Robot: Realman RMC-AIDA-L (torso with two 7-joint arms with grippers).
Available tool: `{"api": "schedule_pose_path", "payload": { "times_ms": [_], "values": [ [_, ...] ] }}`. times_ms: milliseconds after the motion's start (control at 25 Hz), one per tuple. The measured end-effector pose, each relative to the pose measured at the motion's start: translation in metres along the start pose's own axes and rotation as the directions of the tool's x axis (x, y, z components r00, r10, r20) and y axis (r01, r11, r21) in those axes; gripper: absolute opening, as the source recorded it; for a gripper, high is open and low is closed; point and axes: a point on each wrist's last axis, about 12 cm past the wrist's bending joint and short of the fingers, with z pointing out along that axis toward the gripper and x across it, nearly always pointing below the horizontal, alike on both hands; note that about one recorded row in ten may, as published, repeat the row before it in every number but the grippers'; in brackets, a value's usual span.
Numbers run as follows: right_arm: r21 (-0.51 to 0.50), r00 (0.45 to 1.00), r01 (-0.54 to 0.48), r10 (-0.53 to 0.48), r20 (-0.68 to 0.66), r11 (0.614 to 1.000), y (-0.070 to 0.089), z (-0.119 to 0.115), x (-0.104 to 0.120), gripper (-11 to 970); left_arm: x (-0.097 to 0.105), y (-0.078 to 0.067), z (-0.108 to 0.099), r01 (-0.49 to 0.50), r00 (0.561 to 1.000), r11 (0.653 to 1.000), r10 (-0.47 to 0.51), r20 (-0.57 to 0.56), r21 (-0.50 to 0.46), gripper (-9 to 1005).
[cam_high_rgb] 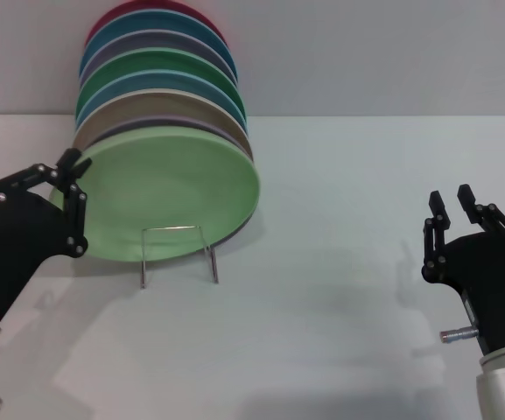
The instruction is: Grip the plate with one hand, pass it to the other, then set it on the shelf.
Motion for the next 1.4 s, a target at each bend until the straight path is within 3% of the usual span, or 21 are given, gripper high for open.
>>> {"api": "schedule_pose_path", "payload": {
  "times_ms": [520,680,880,920,1080,1280,1320,1360,1400],
  "values": [
    [-0.001,1.0,-0.002,0.002,-0.004,1.0,0.001,0.0,0.0,263,0.002,-0.015,0.004,0.038,0.998,0.997,-0.034,-0.058,0.061,49],
    [0.002,1.0,0.0,0.0,-0.005,1.0,0.0,0.0,0.001,264,0.001,-0.016,0.002,0.046,0.997,0.998,-0.044,-0.064,0.042,203],
    [0.039,1.0,0.007,-0.007,-0.012,0.999,-0.009,0.006,0.004,265,-0.008,-0.016,-0.018,0.026,0.998,1.0,-0.027,-0.051,-0.011,228],
    [0.063,1.0,0.006,-0.005,-0.019,0.998,-0.015,0.011,0.006,266,-0.019,-0.019,-0.034,0.051,0.998,0.997,-0.054,-0.038,-0.06,233],
    [0.089,1.0,0.003,-0.001,-0.021,0.996,-0.024,0.019,0.009,267,-0.031,-0.021,-0.049,0.111,0.993,0.985,-0.116,-0.028,-0.132,253],
    [0.083,0.999,-0.034,0.034,0.007,0.996,-0.035,0.029,0.013,268,-0.035,-0.017,-0.058,0.332,0.939,0.909,-0.345,-0.007,-0.25,264],
    [0.072,0.998,-0.058,0.056,0.019,0.996,-0.042,0.035,0.015,268,-0.029,-0.013,-0.058,0.439,0.889,0.852,-0.457,0.003,-0.286,266],
    [0.072,0.998,-0.058,0.056,0.019,0.996,-0.042,0.035,0.015,268,-0.029,-0.013,-0.058,0.439,0.889,0.852,-0.457,0.003,-0.286,308],
    [0.066,0.997,-0.071,0.069,0.025,0.995,-0.046,0.038,0.016,268,-0.025,-0.01,-0.057,0.511,0.846,0.803,-0.533,0.012,-0.308,350]
  ]
}}
